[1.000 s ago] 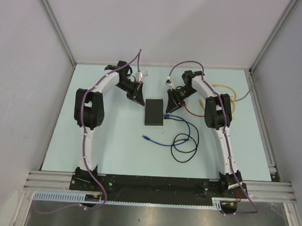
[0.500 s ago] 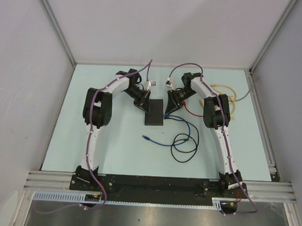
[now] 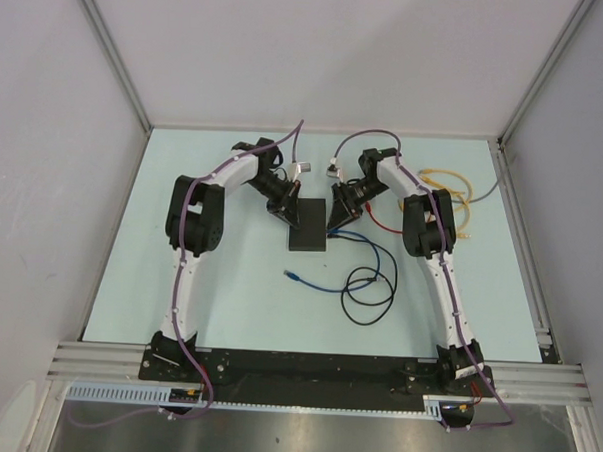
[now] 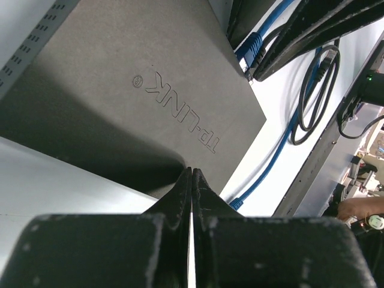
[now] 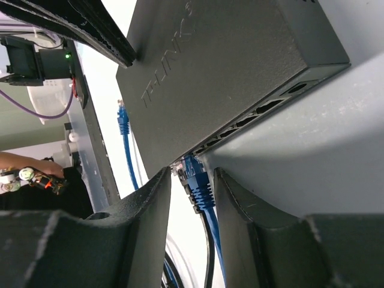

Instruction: Pull the plug from the switch port

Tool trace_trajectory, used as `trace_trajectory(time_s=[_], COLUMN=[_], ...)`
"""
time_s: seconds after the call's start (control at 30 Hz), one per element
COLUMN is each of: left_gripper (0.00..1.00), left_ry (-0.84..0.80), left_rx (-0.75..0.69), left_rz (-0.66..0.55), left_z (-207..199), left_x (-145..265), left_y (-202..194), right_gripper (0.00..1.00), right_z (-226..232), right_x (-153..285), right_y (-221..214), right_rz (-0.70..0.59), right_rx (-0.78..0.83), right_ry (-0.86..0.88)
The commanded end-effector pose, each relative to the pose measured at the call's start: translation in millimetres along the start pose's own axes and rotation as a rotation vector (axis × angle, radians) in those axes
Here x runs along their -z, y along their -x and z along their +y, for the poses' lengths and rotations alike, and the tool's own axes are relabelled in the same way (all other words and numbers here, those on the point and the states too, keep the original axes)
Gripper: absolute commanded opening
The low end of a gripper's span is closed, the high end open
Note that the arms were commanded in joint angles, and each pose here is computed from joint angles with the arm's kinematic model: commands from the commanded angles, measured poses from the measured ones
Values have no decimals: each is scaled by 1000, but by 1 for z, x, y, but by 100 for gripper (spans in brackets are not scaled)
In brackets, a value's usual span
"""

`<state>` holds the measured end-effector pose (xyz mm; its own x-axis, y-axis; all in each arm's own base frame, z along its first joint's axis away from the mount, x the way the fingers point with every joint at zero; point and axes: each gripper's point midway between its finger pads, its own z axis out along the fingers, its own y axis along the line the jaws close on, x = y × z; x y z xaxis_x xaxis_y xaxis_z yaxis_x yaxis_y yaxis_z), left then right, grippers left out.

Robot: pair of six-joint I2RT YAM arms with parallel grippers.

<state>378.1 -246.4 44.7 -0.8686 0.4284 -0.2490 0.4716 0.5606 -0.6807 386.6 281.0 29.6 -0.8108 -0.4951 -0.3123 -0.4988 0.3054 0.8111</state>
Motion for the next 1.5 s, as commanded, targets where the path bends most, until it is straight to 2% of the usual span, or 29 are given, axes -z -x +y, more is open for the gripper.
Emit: trace_trajectory(time_s=[0.0, 0.77, 1.03, 1.23, 1.47], left_gripper=[0, 0, 0, 0, 0], left_ry=[31, 42, 46, 49, 47], left_rx=[-34, -44, -51, -53, -52], left_rz=[-25, -18, -18, -15, -10], left_z=[4, 4, 4, 4, 5], left_x=[4, 2, 2, 0, -2], left_y=[12, 11, 11, 12, 11], right_gripper=[39, 30, 23, 13, 7], right_z=[-28, -45, -50, -51, -50], right_x=[-11, -25, -26, -21, -15], right_y=[-10, -14, -16, -18, -19], right_rz=[43, 87, 108, 121, 137], right_rx=[8, -12, -20, -4, 16], right_ry=[-58, -150, -202, -231, -245])
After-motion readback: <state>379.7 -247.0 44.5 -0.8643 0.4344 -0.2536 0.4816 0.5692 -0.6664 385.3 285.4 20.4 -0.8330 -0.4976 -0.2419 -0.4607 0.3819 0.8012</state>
